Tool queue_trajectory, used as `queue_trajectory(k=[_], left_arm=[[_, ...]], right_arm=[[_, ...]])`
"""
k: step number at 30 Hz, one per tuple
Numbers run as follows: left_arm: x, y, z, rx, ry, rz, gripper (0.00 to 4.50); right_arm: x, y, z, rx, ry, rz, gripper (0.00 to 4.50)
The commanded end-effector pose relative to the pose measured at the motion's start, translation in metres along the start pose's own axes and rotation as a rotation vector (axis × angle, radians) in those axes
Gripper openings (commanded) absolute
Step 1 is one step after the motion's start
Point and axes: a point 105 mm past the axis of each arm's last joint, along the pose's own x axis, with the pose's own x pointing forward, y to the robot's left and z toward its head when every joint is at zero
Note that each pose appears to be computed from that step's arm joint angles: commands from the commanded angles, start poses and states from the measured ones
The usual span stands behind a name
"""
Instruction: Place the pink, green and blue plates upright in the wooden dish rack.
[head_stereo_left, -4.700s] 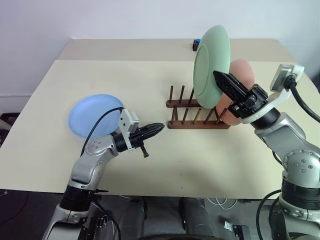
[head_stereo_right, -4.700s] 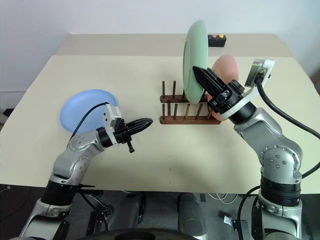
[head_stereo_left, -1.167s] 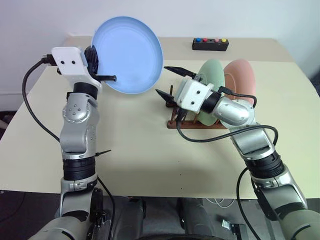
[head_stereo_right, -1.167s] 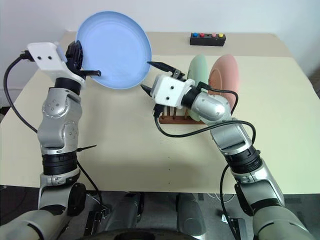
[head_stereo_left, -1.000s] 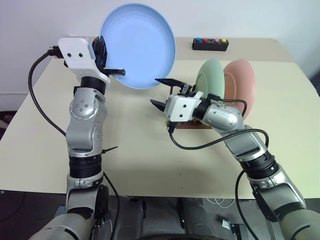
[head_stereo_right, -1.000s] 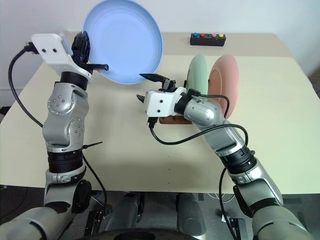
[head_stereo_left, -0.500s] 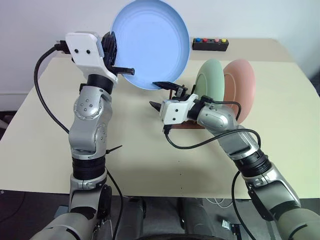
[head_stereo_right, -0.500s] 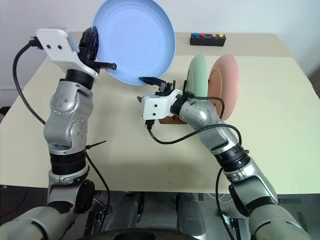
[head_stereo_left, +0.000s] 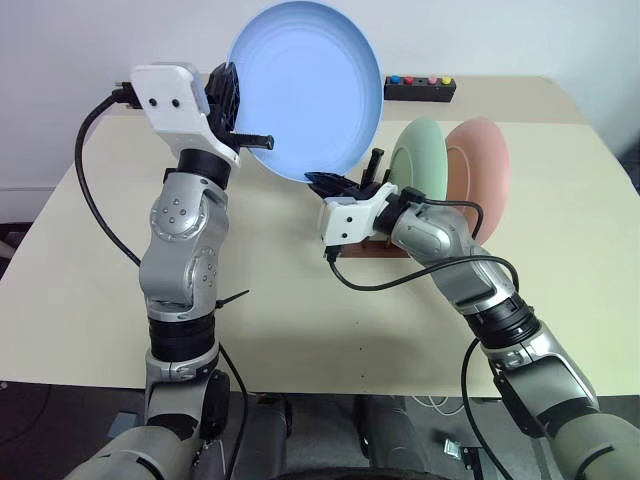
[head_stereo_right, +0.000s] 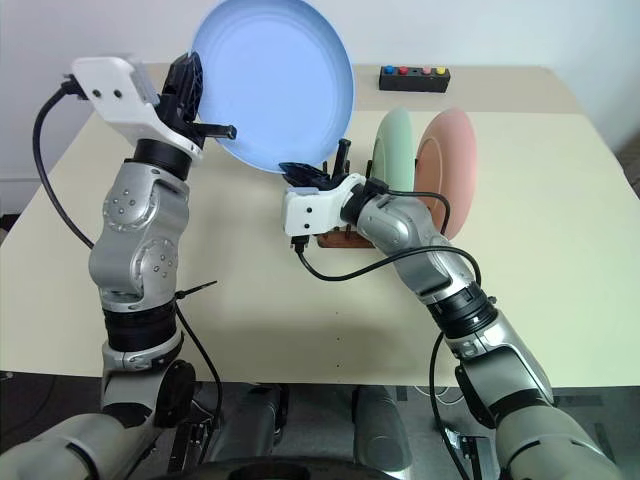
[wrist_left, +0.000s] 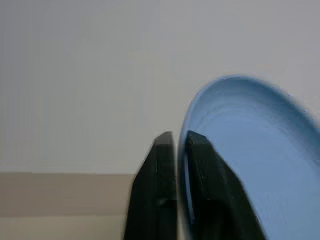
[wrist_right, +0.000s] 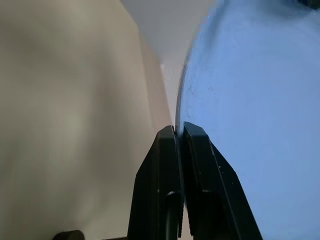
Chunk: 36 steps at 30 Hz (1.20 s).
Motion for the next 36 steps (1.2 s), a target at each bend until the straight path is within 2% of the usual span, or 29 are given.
queue_trajectory(k=[1,5,7,9,12,16,23,25,28,32,36], left_arm=[[0.000,0.007,0.035,-0.053,-0.130,0.025,2.36],[0.001,0.032,0.067,-0.184,-0.275,0.129,4.41],[0.001,0.042,0.073,-0.183,-0.297,0.171,4.46],[0.000,0.059,0.073,-0.098,-0.288,0.226,4.46],[-0.007,0.090,0.061,0.028,-0.223,0.295,4.46],[-0.015,0.105,0.043,0.071,-0.166,0.324,4.46],[-0.019,0.104,0.024,0.060,-0.116,0.309,4.46],[-0.019,0.099,0.015,0.072,-0.083,0.274,4.46],[-0.023,0.086,-0.009,0.094,0.007,0.155,4.46],[-0.033,0.078,-0.036,0.138,0.125,0.026,4.46],[-0.057,0.068,-0.064,0.159,0.273,-0.142,4.46]], right_arm=[[0.000,-0.022,0.009,-0.036,-0.041,-0.085,0.00],[-0.001,-0.026,0.013,-0.050,-0.062,-0.108,0.00],[-0.001,-0.030,0.015,-0.050,-0.074,-0.127,0.00],[-0.002,-0.038,0.019,-0.024,-0.090,-0.162,0.00],[-0.008,-0.071,0.037,0.212,-0.192,-0.288,0.00],[-0.018,-0.085,0.055,0.410,-0.296,-0.268,0.00],[-0.034,-0.100,0.065,0.558,-0.341,-0.227,0.00],[-0.041,-0.103,0.068,0.716,-0.392,-0.209,0.00],[-0.054,-0.100,0.066,1.048,-0.453,-0.141,0.00],[-0.063,-0.092,0.070,1.236,-0.485,-0.053,0.00],[-0.072,-0.093,0.075,1.376,-0.548,-0.023,0.00]])
